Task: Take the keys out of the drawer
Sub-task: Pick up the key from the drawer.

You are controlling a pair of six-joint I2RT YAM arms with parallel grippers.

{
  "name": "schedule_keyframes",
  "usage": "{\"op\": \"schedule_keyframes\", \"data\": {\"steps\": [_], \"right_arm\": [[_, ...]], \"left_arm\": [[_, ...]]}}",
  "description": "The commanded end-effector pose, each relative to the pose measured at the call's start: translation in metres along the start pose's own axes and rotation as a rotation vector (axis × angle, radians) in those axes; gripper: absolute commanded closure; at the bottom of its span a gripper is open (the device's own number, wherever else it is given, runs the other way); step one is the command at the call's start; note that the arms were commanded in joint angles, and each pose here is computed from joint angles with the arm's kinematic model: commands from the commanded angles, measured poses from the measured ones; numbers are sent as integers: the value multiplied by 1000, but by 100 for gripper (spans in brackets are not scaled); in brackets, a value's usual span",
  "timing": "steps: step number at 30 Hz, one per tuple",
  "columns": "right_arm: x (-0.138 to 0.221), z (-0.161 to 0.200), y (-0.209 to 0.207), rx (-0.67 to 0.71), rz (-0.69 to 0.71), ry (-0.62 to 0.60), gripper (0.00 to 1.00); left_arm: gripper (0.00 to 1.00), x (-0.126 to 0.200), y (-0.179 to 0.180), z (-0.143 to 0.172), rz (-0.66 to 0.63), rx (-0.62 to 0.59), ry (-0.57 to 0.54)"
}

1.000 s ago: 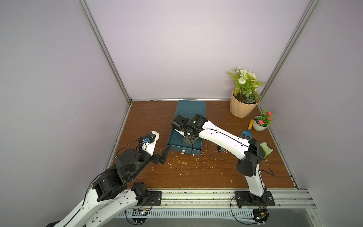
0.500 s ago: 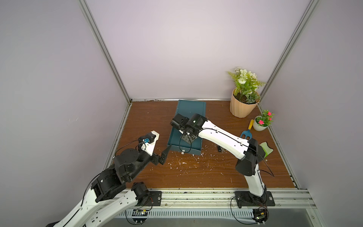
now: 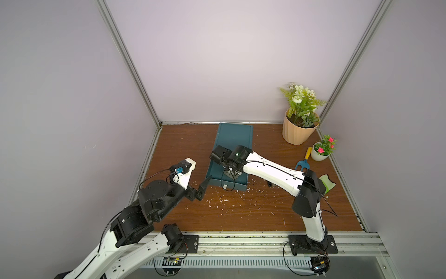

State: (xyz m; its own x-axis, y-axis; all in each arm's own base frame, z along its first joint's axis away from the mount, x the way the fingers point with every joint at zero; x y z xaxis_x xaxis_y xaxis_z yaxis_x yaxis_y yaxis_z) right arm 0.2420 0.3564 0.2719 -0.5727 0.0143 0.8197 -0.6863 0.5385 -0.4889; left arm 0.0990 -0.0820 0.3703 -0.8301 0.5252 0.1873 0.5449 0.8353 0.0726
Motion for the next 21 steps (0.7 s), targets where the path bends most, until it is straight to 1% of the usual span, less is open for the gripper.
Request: {"op": "schedule_keyframes", "data": {"steps": [1,4,8,16,21], "right_arm": [[11,-12,1,-21,-82,-76,89],[19,-21,-6,-34,-68,-114,90],[28,-21,-17,-45,-3,-133,92],[15,2,-32,-63,96,-38,92],[5,11,-29,-79,98,-21,91]], "left_arm": [[1,4,3,-6,-22,4,-15],[1,4,3,-8,-24,9,-21],[1,4,3,-8,-30,20,-23],[1,2,3,-8,-34,17,-23],[1,0,3,-9,-33,23,-27]]}}
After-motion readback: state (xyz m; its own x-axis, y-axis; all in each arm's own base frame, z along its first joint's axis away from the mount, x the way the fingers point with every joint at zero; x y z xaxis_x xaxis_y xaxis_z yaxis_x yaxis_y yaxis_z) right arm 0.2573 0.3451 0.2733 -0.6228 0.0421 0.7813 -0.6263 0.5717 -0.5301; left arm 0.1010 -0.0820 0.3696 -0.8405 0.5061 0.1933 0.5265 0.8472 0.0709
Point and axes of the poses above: each gripper's point midway between its finger pads, its own x axis back along the fingers, its own y axis along the line the jaws close on, z = x × y, the point moved 10 cm from there along x, back along the fingers
